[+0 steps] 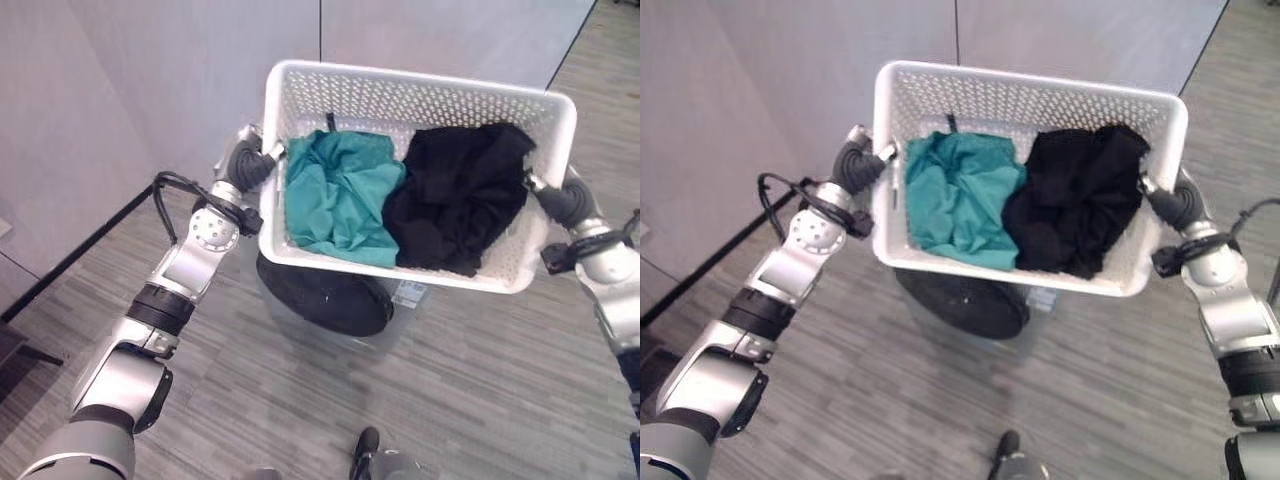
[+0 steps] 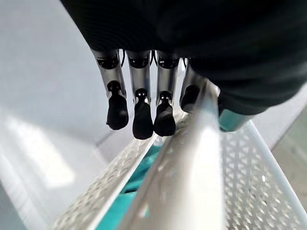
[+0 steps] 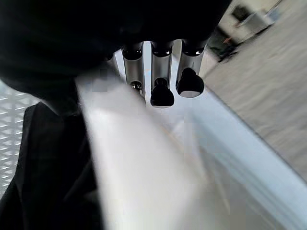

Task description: Grab the laundry basket,head to the washer,open it,put in the laundry and shut it.

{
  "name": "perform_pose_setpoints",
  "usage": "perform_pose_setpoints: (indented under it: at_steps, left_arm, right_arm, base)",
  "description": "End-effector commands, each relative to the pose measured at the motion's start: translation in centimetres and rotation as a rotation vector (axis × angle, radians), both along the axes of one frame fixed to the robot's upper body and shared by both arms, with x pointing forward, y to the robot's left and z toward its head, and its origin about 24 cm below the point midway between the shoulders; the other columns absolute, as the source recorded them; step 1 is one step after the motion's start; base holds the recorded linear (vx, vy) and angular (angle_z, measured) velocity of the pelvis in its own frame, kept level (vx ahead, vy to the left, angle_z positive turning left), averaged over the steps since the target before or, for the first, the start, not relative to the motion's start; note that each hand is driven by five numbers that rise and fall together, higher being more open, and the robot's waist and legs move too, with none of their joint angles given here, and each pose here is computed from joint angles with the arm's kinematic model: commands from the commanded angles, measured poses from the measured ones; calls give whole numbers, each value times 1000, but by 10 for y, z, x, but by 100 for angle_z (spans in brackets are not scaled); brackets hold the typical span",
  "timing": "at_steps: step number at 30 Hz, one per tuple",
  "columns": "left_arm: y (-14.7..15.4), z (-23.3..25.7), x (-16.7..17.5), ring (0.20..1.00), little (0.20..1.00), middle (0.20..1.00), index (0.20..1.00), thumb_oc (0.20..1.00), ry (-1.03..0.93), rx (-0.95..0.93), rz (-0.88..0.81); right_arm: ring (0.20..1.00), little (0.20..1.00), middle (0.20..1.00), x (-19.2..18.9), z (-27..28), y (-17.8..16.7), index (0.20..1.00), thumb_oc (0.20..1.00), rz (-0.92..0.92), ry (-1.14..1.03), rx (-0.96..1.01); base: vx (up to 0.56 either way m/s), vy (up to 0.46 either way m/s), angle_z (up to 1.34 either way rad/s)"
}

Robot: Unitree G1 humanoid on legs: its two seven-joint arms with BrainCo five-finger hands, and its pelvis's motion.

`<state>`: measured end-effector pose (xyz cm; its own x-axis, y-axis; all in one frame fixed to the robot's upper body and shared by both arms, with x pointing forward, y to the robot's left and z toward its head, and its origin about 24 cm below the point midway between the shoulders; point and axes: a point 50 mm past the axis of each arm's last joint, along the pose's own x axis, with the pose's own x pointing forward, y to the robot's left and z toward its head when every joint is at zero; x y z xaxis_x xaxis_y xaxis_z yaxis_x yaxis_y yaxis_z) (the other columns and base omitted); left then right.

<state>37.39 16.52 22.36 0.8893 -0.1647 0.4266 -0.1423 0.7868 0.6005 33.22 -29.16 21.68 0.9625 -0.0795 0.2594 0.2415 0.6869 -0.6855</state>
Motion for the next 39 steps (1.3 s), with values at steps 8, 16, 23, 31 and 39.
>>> perform_pose_setpoints:
  at_steps: [8, 16, 23, 31, 39]
  left_arm:
    - [7, 53, 13, 200, 200, 200, 200, 200, -132, -49, 69]
    - [20, 57, 21, 200, 200, 200, 200, 200, -88, 7, 127]
    - [21, 83, 27, 200, 200, 200, 200, 200, -111, 34, 162]
    - [7, 110, 29, 200, 200, 200, 200, 200, -140, 66, 153]
    - [-4, 91, 33, 200, 200, 200, 200, 200, -74, 153, 113]
  right_arm:
    - [200, 200, 200, 42, 26, 29, 200, 200, 54, 19, -51]
    - [200, 200, 200, 62, 24, 24, 200, 200, -39, 126, -53]
    - [200, 200, 200, 71, 62, 28, 200, 200, -82, 82, -80]
    - [200, 200, 200, 72, 75, 25, 200, 200, -120, 72, -106]
    - [200, 200, 200, 69, 20, 8, 200, 200, -128, 271, -63]
  base:
    - [210, 165, -65]
    - [73, 81, -15]
    - [69, -62, -4]
    - [139, 61, 15]
    - [152, 290, -38]
